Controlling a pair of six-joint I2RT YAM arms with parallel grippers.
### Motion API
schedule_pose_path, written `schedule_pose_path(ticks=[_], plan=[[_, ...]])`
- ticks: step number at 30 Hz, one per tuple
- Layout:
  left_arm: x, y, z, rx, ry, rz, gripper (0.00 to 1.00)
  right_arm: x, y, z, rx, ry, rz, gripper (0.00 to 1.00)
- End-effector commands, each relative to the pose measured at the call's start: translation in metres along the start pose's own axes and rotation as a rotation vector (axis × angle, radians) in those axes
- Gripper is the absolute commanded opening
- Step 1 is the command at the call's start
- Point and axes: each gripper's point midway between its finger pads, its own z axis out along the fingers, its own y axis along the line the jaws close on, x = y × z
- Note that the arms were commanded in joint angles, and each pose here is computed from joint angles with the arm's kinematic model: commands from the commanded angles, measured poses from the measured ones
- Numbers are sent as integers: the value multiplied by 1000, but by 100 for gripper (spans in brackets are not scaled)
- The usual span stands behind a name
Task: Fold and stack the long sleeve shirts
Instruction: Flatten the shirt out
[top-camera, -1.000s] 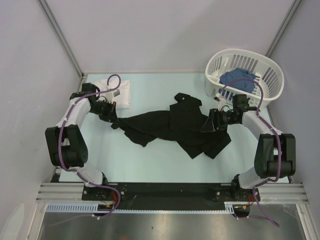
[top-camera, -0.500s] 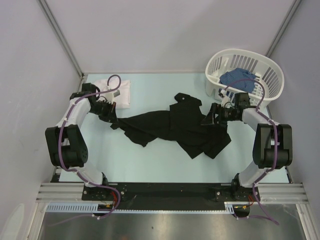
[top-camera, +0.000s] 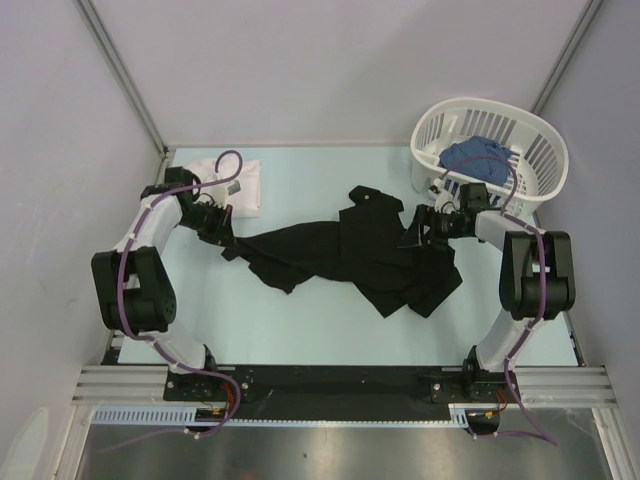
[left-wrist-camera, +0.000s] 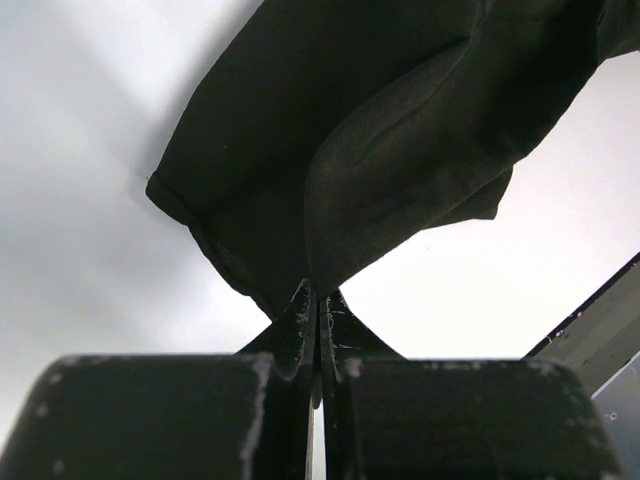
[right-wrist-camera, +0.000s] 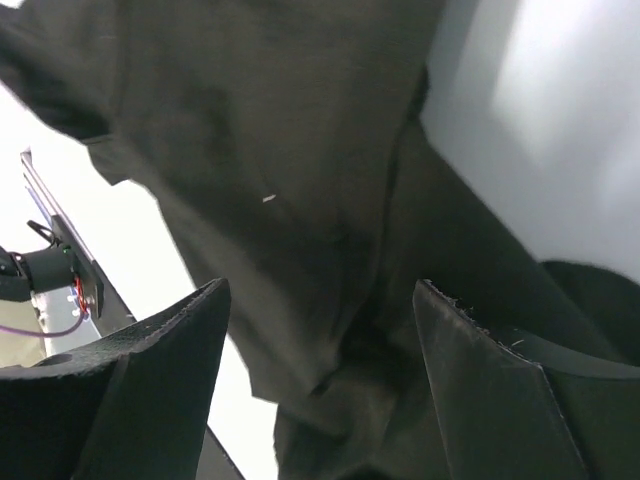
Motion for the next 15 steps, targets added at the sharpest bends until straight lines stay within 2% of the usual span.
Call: schedule_pose_path(ticks=[1, 7, 11, 13, 14, 15], plan=[[-11, 6, -4, -13, -29, 8, 0, -15, -4, 23, -2, -29, -6, 79], [-15, 8, -3, -10, -34, 4, 0, -21, 34, 42, -157, -20, 16, 68], [-16, 8, -1, -7, -40, -5, 0, -35, 70, 36, -261, -38, 45, 61], [-18, 7, -1, -3, -49, -8, 0, -44, 80, 29, -277, -58, 27, 54], [-19, 6, -2, -2, -53, -5, 0, -48, 84, 25, -280, -67, 15, 46], [-20, 5, -4, -5, -61, -3, 0, -52, 88, 20, -280, -80, -5, 43]])
